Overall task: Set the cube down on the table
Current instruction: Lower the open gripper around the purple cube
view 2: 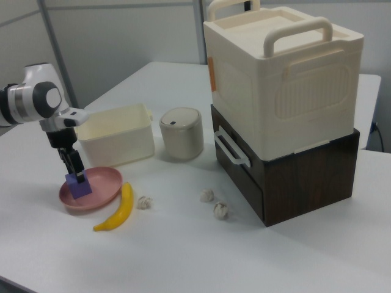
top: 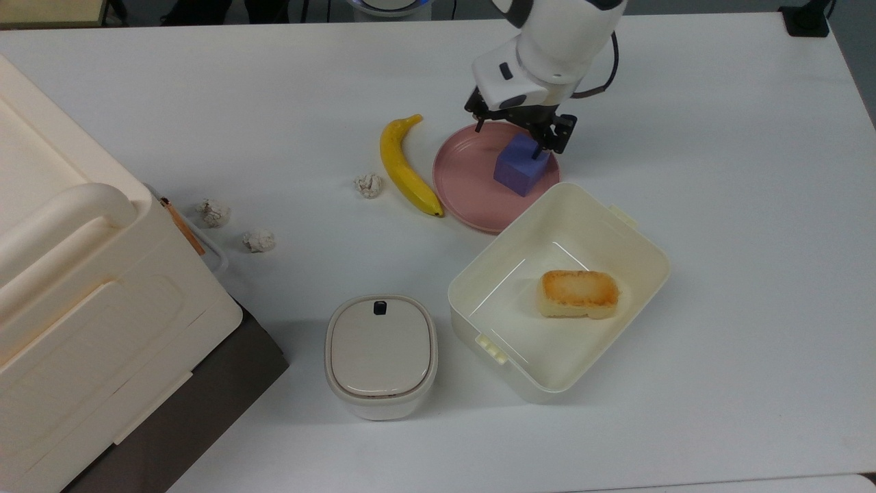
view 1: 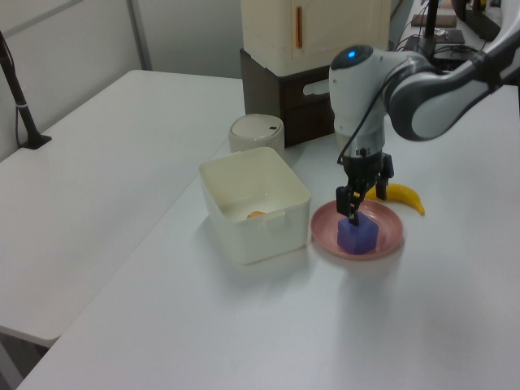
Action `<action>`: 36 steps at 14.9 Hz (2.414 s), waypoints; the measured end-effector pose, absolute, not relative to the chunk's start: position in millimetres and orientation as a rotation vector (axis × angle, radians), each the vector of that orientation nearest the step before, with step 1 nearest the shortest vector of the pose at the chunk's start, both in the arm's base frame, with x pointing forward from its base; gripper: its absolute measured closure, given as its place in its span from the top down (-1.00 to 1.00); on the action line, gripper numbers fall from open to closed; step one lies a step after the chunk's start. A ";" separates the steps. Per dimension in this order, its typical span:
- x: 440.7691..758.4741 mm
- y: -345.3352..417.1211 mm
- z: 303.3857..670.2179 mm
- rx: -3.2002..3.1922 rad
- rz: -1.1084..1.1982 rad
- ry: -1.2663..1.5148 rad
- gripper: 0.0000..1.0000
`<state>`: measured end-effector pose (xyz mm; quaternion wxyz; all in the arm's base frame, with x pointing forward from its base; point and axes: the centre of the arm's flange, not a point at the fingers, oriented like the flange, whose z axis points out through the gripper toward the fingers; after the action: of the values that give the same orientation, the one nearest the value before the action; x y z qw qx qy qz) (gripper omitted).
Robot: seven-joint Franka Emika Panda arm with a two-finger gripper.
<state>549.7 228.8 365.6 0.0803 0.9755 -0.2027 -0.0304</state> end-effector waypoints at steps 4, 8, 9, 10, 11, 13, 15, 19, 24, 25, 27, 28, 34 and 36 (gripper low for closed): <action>545.7 259.1 344.8 2.894 -0.009 -0.697 1.00; 550.9 262.3 324.4 2.871 0.035 -0.754 1.00; 551.2 261.3 322.2 2.867 0.032 -0.757 0.97; 551.5 260.6 321.2 2.866 0.030 -0.758 0.96; 552.0 259.9 320.8 2.865 0.029 -0.760 0.83; 553.0 258.5 321.1 2.865 0.030 -0.765 0.37; 554.5 257.9 322.7 2.866 0.034 -0.769 -0.10; 562.0 252.8 329.9 2.870 0.051 -0.793 -0.48; 580.8 234.5 350.2 2.873 0.096 -0.863 0.32; 581.5 231.9 351.6 2.868 0.095 -0.869 0.53; 581.5 224.9 351.8 2.844 0.082 -0.873 0.98; 581.3 222.3 351.5 2.831 0.079 -0.867 1.00; 580.3 203.6 374.1 2.769 0.088 -0.882 1.00; 580.4 201.2 382.5 2.769 0.106 -0.891 1.00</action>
<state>580.4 201.2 382.5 0.1151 0.9450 -0.3041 0.0362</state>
